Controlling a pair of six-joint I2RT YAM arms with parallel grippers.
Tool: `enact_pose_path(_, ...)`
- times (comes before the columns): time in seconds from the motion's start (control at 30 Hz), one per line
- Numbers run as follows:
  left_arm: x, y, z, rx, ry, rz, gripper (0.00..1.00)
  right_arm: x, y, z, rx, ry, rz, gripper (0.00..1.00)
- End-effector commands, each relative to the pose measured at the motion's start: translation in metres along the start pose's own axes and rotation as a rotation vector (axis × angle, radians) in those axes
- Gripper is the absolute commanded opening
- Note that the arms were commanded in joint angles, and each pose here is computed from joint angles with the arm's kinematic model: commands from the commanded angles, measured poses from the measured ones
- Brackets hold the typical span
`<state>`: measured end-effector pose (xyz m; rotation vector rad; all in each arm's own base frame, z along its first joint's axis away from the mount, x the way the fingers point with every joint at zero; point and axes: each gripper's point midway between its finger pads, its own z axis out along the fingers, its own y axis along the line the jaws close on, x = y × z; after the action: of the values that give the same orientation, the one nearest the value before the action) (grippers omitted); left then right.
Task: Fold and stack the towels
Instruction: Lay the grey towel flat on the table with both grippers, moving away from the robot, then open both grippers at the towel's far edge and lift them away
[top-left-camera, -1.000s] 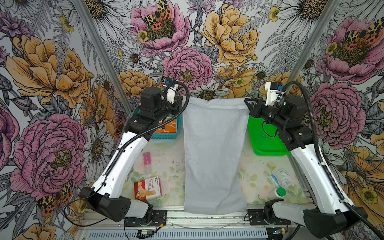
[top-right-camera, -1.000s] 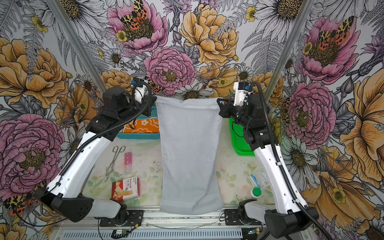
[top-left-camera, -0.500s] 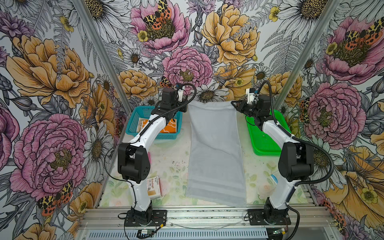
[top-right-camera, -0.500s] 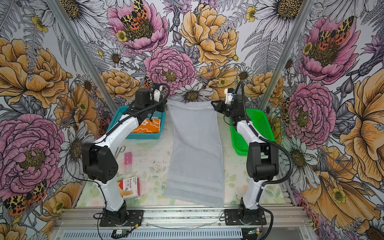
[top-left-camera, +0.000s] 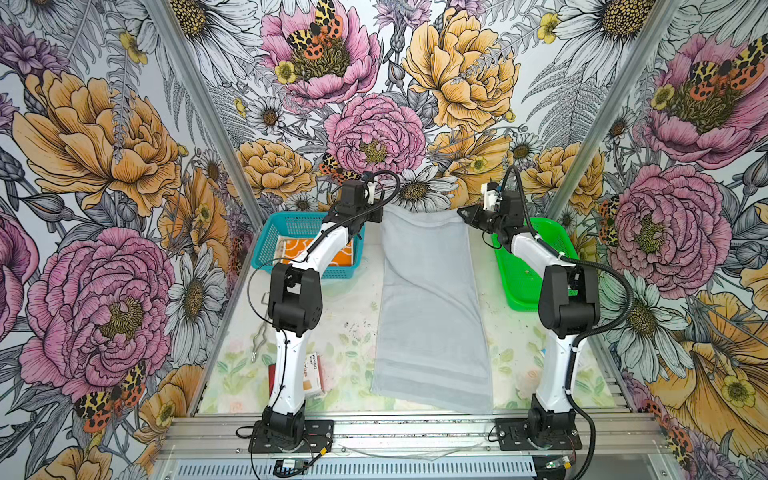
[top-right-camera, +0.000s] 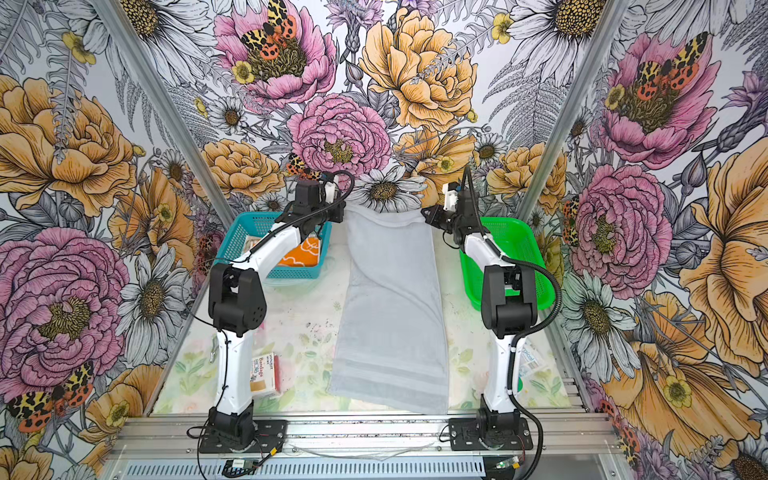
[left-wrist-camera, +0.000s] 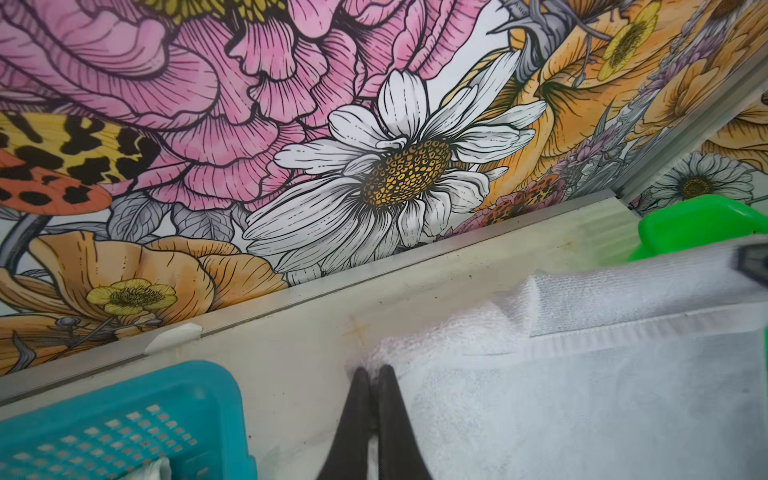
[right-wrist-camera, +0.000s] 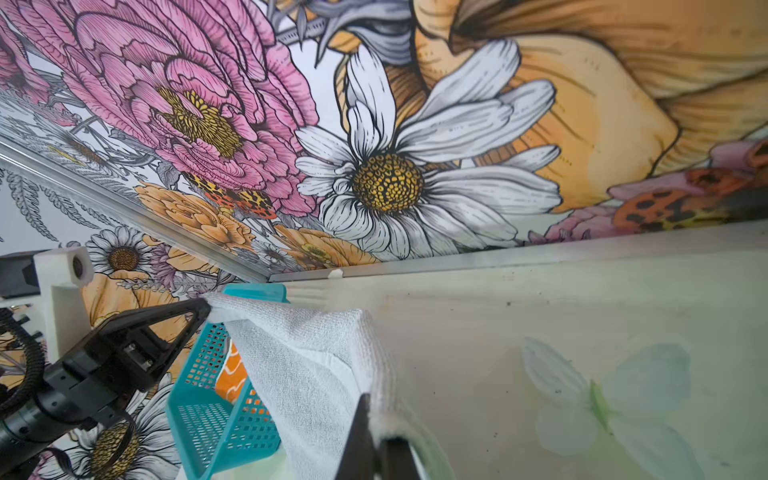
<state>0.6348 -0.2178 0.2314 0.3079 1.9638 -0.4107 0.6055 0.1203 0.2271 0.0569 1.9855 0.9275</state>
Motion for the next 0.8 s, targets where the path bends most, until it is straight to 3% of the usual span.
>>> enact_pose_path(0.0,0.015,0.003,0.027,-0.009,0.048,-0.022,0.00,-0.006,-0.039,0.011,0.116,0.006,-0.031,0.00)
enact_pose_path(0.33,0.034,0.003,0.076,0.004,0.063,-0.063,0.00,0.013,-0.093,0.060,0.074,0.061,0.125,0.00)
enact_pose_path(0.4,0.038,0.001,0.081,0.029,0.058,-0.069,0.24,0.016,-0.099,0.065,0.084,0.063,0.132,0.00)
enact_pose_path(0.5,0.039,0.002,0.087,0.030,0.035,-0.058,0.39,0.012,-0.106,0.066,0.107,0.043,0.124,0.14)
enact_pose_path(0.57,0.031,0.005,0.088,0.032,-0.005,-0.067,0.45,0.004,-0.108,0.067,0.110,0.025,0.114,0.30)
enact_pose_path(0.63,0.014,0.011,0.087,0.021,-0.070,-0.078,0.60,-0.009,-0.106,0.067,0.106,-0.003,0.108,0.48)
enact_pose_path(0.7,-0.004,0.016,0.081,0.013,-0.127,-0.075,0.67,-0.022,-0.101,0.067,0.093,-0.029,0.100,0.62)
enact_pose_path(0.77,-0.017,0.013,0.073,0.032,-0.142,-0.082,0.70,-0.034,-0.092,0.065,0.077,-0.045,0.092,0.68)
